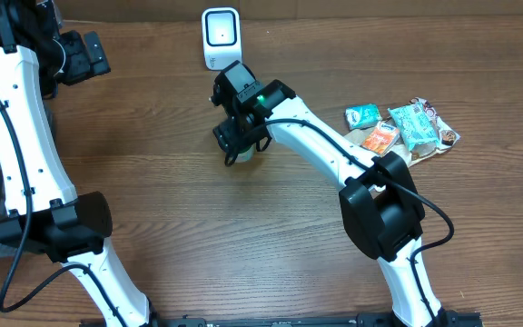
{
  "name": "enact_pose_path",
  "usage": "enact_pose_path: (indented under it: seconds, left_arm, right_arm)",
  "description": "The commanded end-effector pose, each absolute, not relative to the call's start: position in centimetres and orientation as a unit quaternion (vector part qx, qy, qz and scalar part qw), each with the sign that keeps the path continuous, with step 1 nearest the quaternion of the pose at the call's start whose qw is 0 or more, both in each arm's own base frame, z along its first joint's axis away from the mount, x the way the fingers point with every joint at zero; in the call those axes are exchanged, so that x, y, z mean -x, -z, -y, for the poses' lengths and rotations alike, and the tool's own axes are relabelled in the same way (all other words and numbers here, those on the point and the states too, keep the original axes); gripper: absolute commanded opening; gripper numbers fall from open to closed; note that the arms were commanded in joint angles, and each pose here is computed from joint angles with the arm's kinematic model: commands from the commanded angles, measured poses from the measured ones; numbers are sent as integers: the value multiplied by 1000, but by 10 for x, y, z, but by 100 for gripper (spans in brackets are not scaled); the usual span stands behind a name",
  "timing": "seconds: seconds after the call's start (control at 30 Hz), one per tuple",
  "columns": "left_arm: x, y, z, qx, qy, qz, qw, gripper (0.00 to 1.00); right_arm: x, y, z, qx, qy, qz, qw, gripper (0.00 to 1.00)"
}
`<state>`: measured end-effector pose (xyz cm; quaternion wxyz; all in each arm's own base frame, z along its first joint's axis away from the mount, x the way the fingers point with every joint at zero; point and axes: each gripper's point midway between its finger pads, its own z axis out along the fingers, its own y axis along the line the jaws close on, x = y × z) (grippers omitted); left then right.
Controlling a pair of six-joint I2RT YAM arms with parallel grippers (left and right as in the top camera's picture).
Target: Scan the item barcode
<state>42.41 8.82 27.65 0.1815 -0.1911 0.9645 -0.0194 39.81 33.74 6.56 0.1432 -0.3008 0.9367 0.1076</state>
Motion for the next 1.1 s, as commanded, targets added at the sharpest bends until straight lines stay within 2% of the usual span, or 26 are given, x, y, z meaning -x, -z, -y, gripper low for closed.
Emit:
enact_pose_path:
  seconds: [0.0, 0.13, 0.27, 0.43, 0.47, 0.53, 0.63, 0.77, 0.83, 0.93, 1.03, 1.07]
  left_arm:
    - [-423, -282, -87, 180, 15, -965, 189, 100]
    - [-423, -282, -87, 180, 15, -965, 189, 99]
    - [-423, -282, -87, 180, 15, -965, 189, 100]
    - [-423, -282, -87, 180, 15, -965, 189, 100]
    - [-423, -282, -87, 180, 15, -965, 189, 99]
    - [-423, -282, -87, 180, 15, -965, 189, 99]
    - [-423, -282, -87, 180, 15, -965, 189, 100]
    - [-423, -282, -87, 180, 15, -965, 189, 99]
    - [-423, -282, -87, 180, 15, -965, 189, 100]
    - [-423, -282, -87, 180, 15, -965, 189, 100]
    - [-423, -282, -87, 180, 15, -965, 189, 100]
    - [-423, -282, -87, 180, 15, -965, 189, 100]
  right_arm:
    - [-394, -69, -338, 340, -99, -924, 144, 68]
    - [-387, -84, -331, 399, -84, -902, 142, 73]
    - [-380, -118, -325, 479, -72, -861, 155, 73]
    - [-367, -132, -315, 573, -54, -804, 148, 82]
    - [-369, -133, -314, 569, -51, -807, 150, 88]
    - [-376, -135, -317, 531, -58, -829, 164, 98]
    - [-398, -146, -333, 334, -108, -914, 204, 100]
    - [-405, -143, -338, 168, -147, -956, 192, 93]
    - [-408, -135, -337, 123, -146, -964, 186, 83]
    - [-414, -120, -324, 47, -115, -975, 183, 83]
    - [-411, -108, -321, 20, -110, -979, 170, 83]
    - [-410, -106, -321, 16, -108, -980, 167, 80]
